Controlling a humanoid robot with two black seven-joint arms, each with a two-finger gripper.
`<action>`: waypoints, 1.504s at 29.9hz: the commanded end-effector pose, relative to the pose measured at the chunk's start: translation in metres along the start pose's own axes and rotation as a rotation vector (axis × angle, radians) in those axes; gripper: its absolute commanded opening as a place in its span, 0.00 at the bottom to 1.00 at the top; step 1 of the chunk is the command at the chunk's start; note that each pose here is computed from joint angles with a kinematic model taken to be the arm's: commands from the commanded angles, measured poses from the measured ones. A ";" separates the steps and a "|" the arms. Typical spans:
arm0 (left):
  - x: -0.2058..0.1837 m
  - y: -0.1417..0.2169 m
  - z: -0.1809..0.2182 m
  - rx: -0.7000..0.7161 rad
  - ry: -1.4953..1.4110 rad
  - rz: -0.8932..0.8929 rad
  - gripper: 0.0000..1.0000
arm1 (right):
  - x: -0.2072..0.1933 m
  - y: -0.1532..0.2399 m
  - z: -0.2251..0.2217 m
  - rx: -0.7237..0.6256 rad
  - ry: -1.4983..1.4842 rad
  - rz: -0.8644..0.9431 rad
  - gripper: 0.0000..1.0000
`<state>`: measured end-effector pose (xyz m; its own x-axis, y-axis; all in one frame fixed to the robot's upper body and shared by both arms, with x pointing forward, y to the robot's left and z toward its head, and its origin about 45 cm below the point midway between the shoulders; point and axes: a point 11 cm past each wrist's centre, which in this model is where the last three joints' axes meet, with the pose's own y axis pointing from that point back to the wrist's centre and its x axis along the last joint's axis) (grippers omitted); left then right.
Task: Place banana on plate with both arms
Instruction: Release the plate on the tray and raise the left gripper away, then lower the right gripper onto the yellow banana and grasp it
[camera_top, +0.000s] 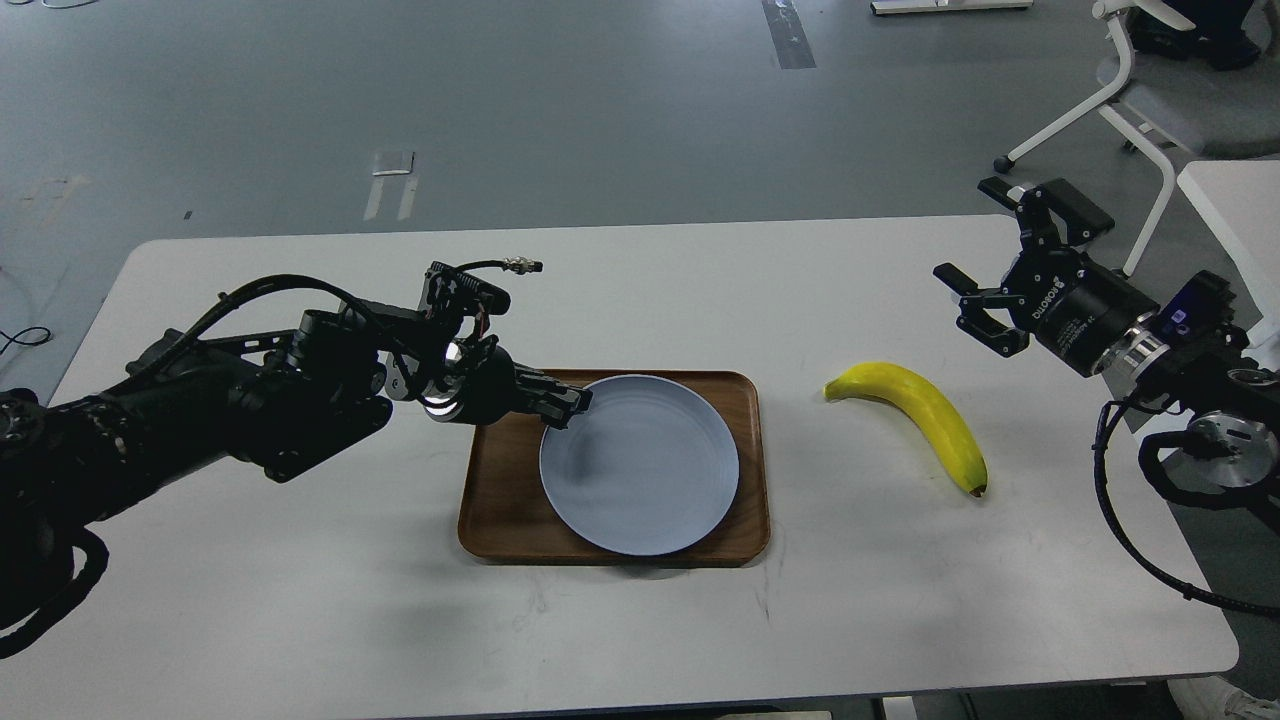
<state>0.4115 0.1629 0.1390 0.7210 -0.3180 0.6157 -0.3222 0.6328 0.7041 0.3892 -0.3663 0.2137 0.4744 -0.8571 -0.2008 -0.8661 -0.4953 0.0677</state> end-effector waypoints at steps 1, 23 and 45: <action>0.002 -0.004 -0.004 0.021 0.006 0.005 0.00 | -0.001 0.000 0.000 0.000 -0.001 -0.002 1.00; 0.006 0.003 -0.011 0.035 0.034 0.029 0.98 | -0.001 0.000 0.001 -0.001 -0.002 -0.002 1.00; 0.058 0.154 -0.069 -0.505 1.175 0.789 0.98 | -0.001 0.001 0.002 -0.007 -0.001 -0.003 1.00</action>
<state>0.4601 0.2639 0.2724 0.6411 0.7556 0.1343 -0.7657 0.6417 0.0449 0.3879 -0.3663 0.2116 0.4750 -0.8567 -0.2010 -0.8646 -0.4969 0.0746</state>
